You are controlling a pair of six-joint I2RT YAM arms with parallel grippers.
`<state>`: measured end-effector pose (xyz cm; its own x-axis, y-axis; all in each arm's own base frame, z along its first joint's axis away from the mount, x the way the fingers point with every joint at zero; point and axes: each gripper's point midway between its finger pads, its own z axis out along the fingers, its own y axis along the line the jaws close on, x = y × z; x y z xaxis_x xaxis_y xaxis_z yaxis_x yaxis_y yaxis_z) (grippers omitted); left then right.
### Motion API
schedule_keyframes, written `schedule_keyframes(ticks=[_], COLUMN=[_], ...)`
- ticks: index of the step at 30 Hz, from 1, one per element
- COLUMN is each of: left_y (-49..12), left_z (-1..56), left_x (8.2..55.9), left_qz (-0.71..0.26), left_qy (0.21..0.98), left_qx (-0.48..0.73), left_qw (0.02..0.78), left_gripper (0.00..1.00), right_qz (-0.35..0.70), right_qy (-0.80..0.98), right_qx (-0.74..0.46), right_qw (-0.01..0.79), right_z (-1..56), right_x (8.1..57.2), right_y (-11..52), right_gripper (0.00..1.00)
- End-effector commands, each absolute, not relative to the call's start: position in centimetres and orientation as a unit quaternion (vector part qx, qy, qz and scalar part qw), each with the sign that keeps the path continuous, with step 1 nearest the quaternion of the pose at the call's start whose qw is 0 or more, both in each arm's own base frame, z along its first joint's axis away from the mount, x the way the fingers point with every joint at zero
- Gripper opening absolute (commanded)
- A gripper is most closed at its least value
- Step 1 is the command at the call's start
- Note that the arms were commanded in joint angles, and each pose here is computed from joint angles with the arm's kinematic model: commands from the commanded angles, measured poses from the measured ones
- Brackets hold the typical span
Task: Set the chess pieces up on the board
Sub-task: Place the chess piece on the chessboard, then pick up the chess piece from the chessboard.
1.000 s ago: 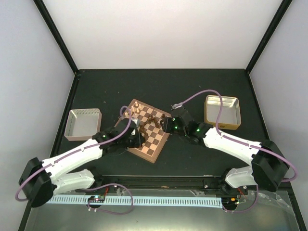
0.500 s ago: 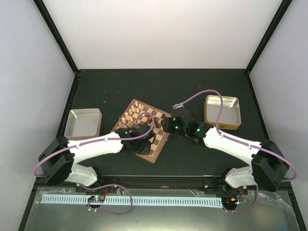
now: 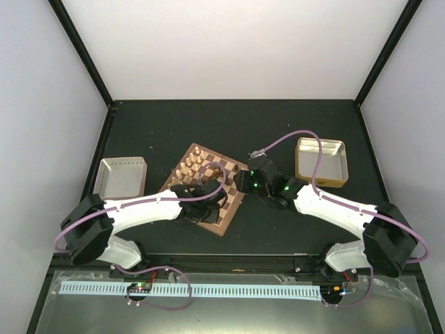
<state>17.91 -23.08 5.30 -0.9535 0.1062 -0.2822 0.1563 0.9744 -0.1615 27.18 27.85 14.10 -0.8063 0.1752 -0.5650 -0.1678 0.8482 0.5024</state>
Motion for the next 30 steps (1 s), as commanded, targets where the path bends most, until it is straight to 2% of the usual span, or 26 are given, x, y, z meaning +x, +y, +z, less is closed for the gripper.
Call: schedule_keyframes(ticks=[1, 7, 13, 17, 24, 30], left_y=[-23.3, -23.0, -23.2, -23.1, -20.6, -17.1], left_z=[5.2, 5.3, 7.1, 9.2, 13.0, 16.4], left_x=[18.6, 18.5, 19.0, 20.0, 22.3, 24.0], left_qz=[-0.078, -0.073, -0.091, -0.106, -0.146, -0.197], left_qy=[0.983, 0.984, 0.978, 0.972, 0.95, 0.907], left_qx=[0.072, 0.069, 0.07, 0.06, -0.006, -0.067], left_qw=[0.148, 0.148, 0.172, 0.203, 0.277, 0.368], left_gripper=[0.07, 0.13, 0.33, 0.44, 0.52, 0.6], right_qz=[0.27, 0.272, 0.279, 0.284, 0.295, 0.306], right_qy=[0.909, 0.909, 0.906, 0.904, 0.905, 0.915], right_qx=[0.001, 0.001, 0.0, -0.007, -0.063, -0.153], right_qw=[0.318, 0.317, 0.318, 0.318, 0.301, 0.214], right_z=[14.0, 14.0, 14.5, 14.8, 15.1, 12.4], right_x=[27.4, 27.3, 27.1, 27.1, 26.7, 25.2], right_y=[27.5, 27.5, 27.6, 27.8, 29.6, 32.8], right_gripper=[0.45, 0.45, 0.45, 0.45, 0.45, 0.45])
